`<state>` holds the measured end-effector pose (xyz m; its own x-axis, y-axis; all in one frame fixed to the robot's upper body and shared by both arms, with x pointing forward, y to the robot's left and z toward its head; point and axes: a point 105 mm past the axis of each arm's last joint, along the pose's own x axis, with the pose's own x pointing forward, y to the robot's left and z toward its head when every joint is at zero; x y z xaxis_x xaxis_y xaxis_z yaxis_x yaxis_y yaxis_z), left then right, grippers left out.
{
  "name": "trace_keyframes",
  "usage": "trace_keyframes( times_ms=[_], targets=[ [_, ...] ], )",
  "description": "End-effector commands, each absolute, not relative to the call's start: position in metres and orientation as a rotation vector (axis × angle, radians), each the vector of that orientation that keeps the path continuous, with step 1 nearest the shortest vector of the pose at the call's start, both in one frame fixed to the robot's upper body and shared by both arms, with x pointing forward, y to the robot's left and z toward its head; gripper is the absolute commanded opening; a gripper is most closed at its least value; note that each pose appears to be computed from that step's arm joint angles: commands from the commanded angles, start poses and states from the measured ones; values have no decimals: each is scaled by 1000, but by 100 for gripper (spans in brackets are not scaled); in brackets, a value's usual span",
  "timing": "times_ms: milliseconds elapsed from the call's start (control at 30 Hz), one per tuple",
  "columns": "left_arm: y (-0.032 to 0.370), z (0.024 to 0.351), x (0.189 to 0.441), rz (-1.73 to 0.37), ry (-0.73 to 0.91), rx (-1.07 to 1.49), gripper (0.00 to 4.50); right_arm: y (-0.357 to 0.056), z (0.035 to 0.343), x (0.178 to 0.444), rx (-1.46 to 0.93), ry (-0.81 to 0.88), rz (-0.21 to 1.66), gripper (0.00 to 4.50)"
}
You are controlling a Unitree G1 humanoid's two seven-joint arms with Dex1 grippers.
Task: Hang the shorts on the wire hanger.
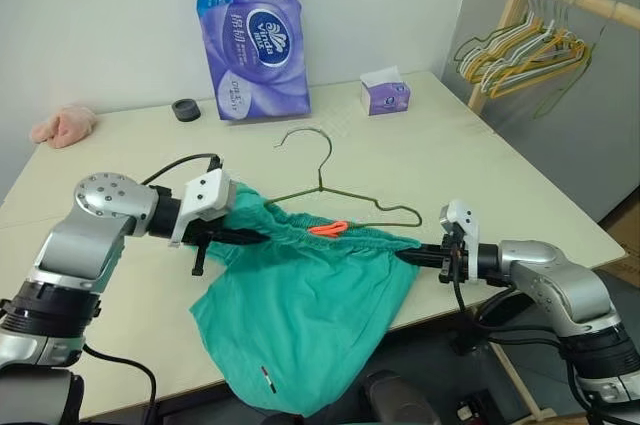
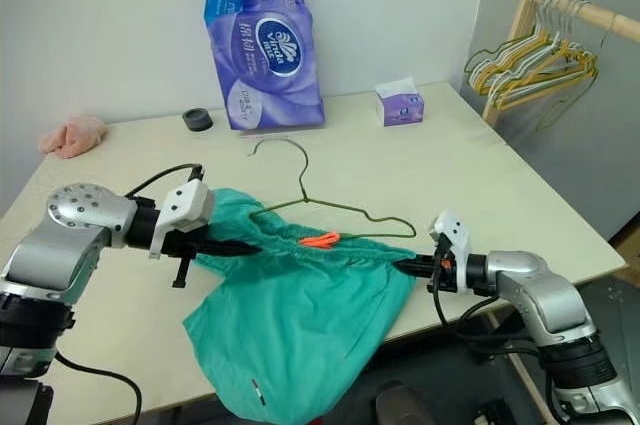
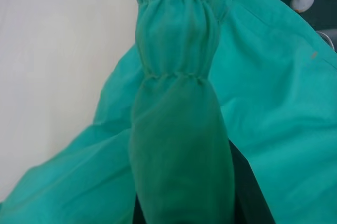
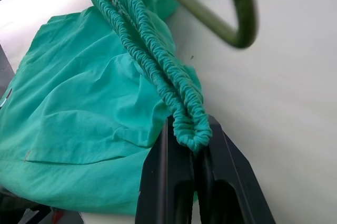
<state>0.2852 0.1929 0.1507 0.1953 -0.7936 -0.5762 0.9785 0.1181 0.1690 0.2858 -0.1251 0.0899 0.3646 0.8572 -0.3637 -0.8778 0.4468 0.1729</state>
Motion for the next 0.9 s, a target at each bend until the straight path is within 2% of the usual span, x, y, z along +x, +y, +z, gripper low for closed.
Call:
trace_keyframes(
  times_ms=[33, 667, 900],
  targets=[
    [204, 168, 283, -1321, 362, 622, 0, -130, 100, 287, -64, 417, 1109, 4],
    [227, 154, 287, -1296, 430, 711, 0, -135, 102, 283, -27, 453, 1105, 4],
    [212, 179, 298, -1254, 301, 558, 0, -140, 95, 284, -5, 497, 1078, 4]
  ],
)
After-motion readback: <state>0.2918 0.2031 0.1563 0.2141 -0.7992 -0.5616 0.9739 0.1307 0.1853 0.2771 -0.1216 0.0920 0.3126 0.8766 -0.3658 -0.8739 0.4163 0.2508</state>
